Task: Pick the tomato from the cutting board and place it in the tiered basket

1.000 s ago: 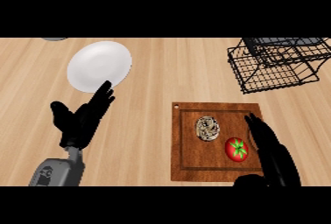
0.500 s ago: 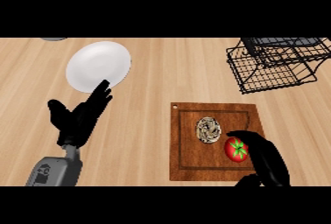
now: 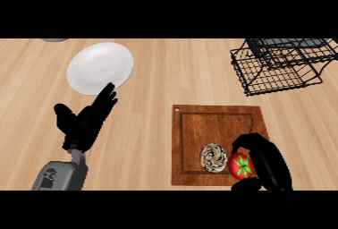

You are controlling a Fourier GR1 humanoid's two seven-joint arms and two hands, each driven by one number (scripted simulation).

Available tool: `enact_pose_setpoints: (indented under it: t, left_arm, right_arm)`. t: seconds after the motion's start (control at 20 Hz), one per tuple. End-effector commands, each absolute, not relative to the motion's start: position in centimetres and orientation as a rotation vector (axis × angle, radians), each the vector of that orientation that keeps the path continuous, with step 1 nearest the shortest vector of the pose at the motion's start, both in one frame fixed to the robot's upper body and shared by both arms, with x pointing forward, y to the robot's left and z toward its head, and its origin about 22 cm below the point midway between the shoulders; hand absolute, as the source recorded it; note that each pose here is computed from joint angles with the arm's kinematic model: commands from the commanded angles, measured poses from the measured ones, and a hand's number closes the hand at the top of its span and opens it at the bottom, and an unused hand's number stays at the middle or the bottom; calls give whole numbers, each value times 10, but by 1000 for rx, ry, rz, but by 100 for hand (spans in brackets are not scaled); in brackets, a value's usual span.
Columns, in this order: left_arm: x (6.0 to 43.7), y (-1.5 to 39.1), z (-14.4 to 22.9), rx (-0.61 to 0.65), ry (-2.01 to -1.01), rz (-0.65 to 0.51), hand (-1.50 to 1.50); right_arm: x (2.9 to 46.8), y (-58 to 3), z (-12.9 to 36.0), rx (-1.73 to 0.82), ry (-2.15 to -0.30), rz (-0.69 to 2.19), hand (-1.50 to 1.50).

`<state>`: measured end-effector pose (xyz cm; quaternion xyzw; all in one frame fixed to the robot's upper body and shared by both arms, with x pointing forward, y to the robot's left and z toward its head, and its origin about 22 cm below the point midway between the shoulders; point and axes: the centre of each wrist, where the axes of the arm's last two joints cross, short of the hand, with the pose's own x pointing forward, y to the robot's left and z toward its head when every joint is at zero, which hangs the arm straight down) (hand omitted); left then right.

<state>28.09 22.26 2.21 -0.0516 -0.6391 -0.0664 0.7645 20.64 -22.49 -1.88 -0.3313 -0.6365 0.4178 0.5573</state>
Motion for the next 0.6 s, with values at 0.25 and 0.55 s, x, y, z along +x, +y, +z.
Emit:
enact_pose_setpoints:
  t: [0.25,0.55]
  left_arm:
    - [279,225,23,-120,-1389,-148,0]
    - [281,229,28,-109,-1404,-141,0]
  right_arm:
    - [211,-398,21,-968,-1136,925,150]
    - [221,-496,103,-917,-1160,804,150]
